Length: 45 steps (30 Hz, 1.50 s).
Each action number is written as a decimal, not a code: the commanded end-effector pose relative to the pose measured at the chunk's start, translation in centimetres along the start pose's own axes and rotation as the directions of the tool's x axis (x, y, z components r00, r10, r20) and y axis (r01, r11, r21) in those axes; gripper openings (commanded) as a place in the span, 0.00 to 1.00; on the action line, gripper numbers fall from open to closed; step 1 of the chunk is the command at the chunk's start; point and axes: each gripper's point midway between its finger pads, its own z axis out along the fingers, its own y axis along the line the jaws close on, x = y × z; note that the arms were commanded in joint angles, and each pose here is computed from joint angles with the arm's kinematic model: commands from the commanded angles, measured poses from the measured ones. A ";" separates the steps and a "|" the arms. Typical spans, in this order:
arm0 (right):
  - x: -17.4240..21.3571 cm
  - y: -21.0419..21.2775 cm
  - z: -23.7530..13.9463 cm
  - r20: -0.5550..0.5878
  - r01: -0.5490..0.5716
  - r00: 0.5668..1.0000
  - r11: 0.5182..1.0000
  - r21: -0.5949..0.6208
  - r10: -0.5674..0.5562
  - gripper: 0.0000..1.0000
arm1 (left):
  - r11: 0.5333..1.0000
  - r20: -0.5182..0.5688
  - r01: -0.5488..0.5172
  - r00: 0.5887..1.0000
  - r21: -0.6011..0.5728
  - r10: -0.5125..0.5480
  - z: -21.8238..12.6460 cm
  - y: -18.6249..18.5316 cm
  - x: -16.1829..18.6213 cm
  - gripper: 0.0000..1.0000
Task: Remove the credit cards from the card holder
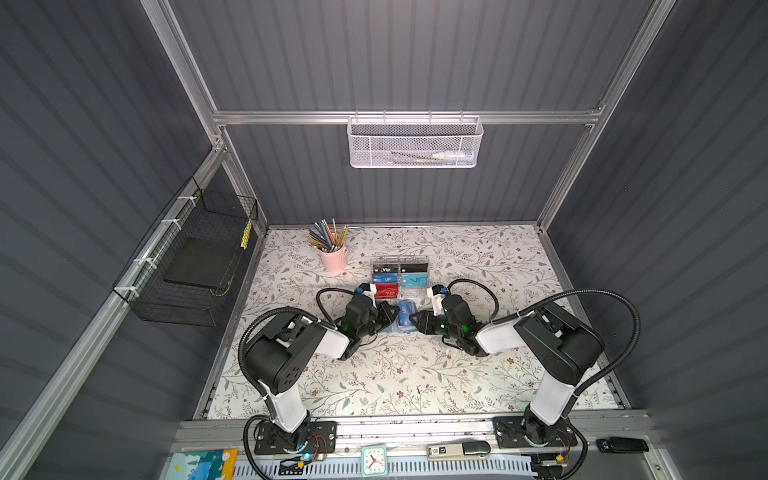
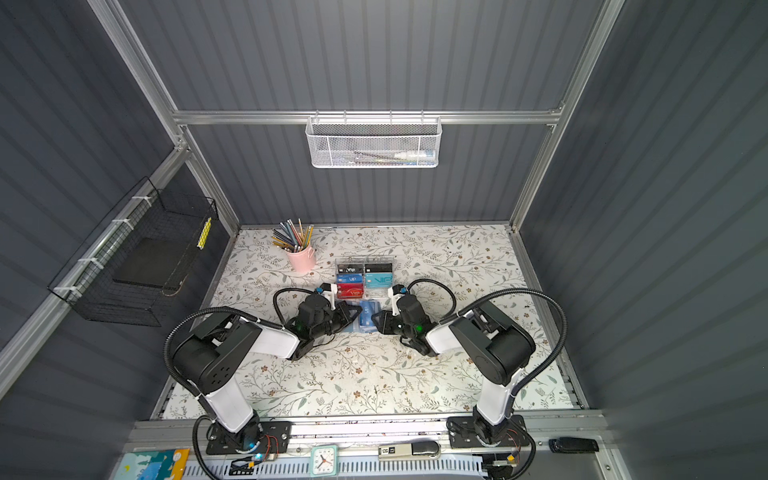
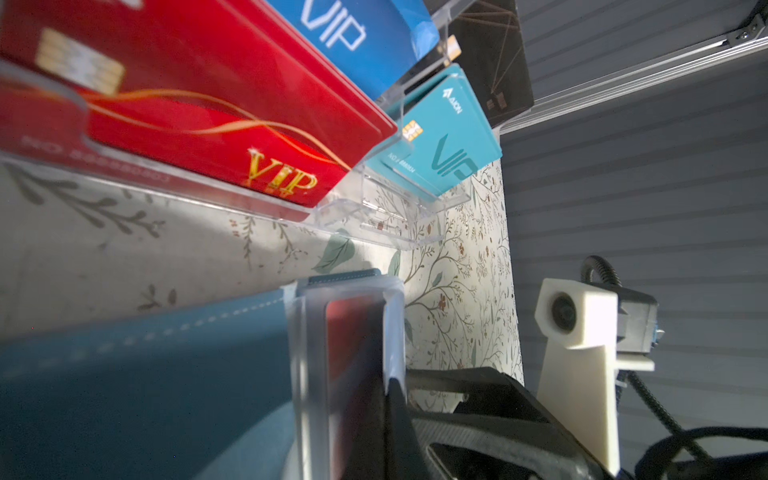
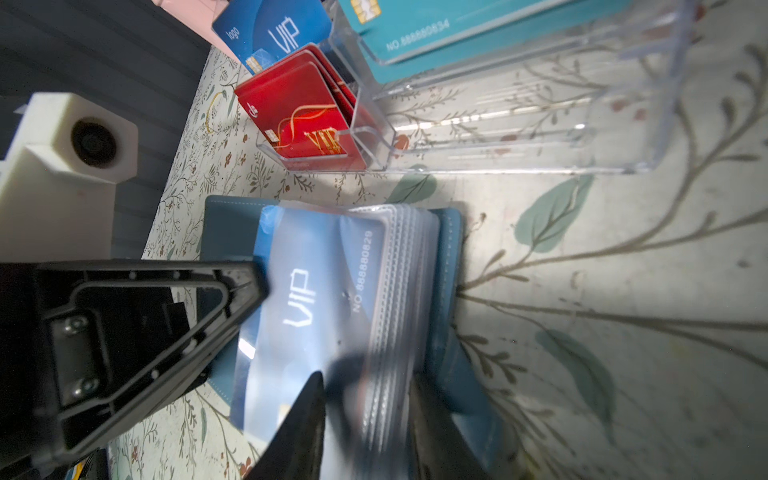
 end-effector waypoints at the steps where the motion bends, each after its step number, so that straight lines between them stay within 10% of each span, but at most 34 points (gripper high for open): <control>1: 8.0 -4.7 -0.4 -0.262 -0.041 0.961 0.985 0.166 0.084 0.38 | 0.996 -0.043 -0.036 0.998 0.088 0.040 -0.2 -2.2 1.2 0.00; 28: 5.0 -3.3 -2.3 -0.194 -0.018 0.980 0.992 0.126 0.043 0.67 | 0.972 -0.105 -0.223 0.971 -0.076 0.215 -1.1 -1.5 0.7 0.00; 35: 4.3 -3.0 -2.9 -0.176 -0.010 0.984 0.992 0.125 0.032 0.99 | 0.948 -0.118 -0.298 0.951 -0.110 0.285 -1.8 -2.2 -0.1 0.00; 45: 2.3 -1.9 -5.0 -0.116 -0.001 0.993 0.991 0.134 0.016 0.99 | 0.914 -0.168 -0.382 0.918 -0.135 0.359 -2.0 -3.5 -0.8 0.00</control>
